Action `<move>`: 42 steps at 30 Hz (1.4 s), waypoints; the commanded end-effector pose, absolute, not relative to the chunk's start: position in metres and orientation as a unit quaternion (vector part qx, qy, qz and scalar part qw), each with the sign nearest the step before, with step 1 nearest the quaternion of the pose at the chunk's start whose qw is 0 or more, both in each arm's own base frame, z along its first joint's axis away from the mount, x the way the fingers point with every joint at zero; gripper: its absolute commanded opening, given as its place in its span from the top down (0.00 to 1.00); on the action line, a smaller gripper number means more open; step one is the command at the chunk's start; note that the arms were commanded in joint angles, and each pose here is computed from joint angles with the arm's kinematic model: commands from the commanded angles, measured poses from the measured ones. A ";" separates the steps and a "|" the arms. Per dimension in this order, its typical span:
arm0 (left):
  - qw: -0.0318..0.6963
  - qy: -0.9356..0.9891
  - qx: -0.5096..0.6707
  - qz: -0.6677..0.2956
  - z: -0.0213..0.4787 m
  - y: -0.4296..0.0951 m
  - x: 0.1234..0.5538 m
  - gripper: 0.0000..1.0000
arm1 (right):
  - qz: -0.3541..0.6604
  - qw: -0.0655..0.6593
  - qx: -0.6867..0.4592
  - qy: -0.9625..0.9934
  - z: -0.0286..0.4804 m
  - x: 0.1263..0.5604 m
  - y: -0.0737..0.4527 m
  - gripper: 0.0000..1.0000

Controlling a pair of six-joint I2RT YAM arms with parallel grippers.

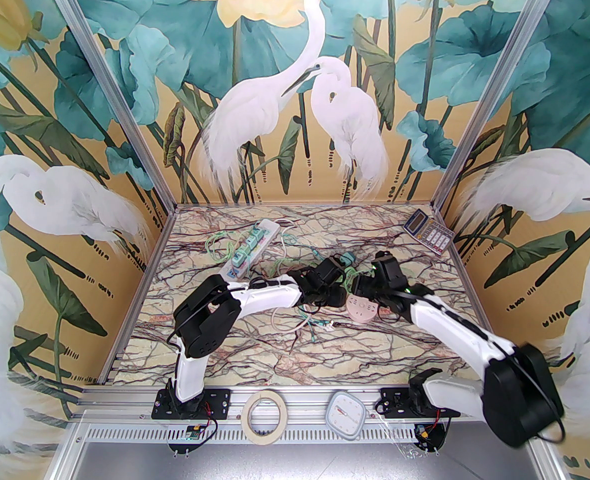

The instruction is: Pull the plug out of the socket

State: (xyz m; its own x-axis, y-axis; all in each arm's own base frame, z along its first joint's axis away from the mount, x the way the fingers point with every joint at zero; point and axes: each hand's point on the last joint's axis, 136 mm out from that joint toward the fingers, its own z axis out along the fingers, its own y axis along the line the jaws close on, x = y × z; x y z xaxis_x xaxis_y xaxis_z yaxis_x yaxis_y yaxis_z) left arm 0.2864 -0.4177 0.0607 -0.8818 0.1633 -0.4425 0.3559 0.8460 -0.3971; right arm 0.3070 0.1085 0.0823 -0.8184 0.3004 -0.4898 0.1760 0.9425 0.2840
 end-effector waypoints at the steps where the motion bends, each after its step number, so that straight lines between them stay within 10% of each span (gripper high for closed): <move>1: 0.197 0.934 0.147 -0.259 0.062 -0.431 0.278 0.62 | 0.092 0.261 0.179 0.944 0.080 0.317 0.105 0.35; 29: 0.172 0.964 0.119 -0.165 -0.010 -0.420 0.286 0.70 | 0.038 0.302 0.159 0.939 0.114 0.331 0.125 0.77; 35: 0.214 0.935 0.108 -0.262 0.057 -0.428 0.291 0.42 | 0.045 0.301 0.137 0.943 0.106 0.329 0.128 0.77; 42: 0.218 0.930 0.101 -0.277 0.071 -0.412 0.311 0.38 | 0.050 0.291 0.127 0.947 0.095 0.333 0.135 0.77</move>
